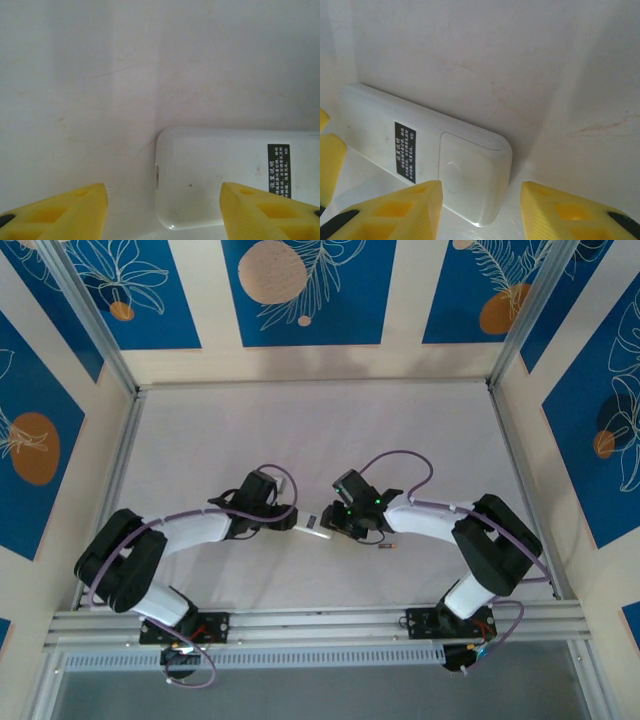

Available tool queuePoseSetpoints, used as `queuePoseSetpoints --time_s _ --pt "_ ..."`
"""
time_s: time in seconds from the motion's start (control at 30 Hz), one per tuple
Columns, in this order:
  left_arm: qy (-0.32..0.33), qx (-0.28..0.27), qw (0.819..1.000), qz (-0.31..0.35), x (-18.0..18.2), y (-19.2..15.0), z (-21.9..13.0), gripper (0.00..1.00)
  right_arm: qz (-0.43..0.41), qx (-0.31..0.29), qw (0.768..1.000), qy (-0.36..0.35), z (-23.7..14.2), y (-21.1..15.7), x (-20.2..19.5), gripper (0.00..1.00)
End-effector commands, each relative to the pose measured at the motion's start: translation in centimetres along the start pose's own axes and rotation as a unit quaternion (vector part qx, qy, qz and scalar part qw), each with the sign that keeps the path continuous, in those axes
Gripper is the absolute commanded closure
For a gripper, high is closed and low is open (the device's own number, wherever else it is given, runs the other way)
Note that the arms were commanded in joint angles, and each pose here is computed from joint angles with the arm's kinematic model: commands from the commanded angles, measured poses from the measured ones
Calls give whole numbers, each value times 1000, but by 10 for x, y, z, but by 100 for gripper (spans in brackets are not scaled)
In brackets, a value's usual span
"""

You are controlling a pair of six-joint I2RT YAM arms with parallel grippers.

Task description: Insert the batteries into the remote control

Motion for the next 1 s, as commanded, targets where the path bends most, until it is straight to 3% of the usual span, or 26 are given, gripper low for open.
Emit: queuePoseSetpoints --time_s 0.0,0.2,0.27,0.5,0.7,0.97 --pt "25 10 999 22 0 1 3 43 5 17 1000 4 2 0 6 54" --pt "45 28 998 31 2 -6 10 47 1 22 1000 3 6 0 9 56" --pt "55 34 997 36 2 -8 13 57 0 24 1000 -1 7 0 8 58" --pt "64 39 996 44 2 -13 14 55 -1 33 999 -4 11 -4 8 62" --pt "67 39 996 43 0 -14 14 55 -8 36 999 -20 12 -9 12 55" --pt "73 44 996 38 3 -18 16 55 12 49 998 -47 20 -17 -3 64"
Point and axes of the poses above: each hand's point on the last joint's axis, 136 mm out from that joint toward the fingers, its own z axis out along the fingers, its own x axis along the line the jaws close on, y = z × x, the point moved 5 cm from there along -z, back along the fingers, and after that the axes turned 7 degrees about -z, right-handed, at the moved point
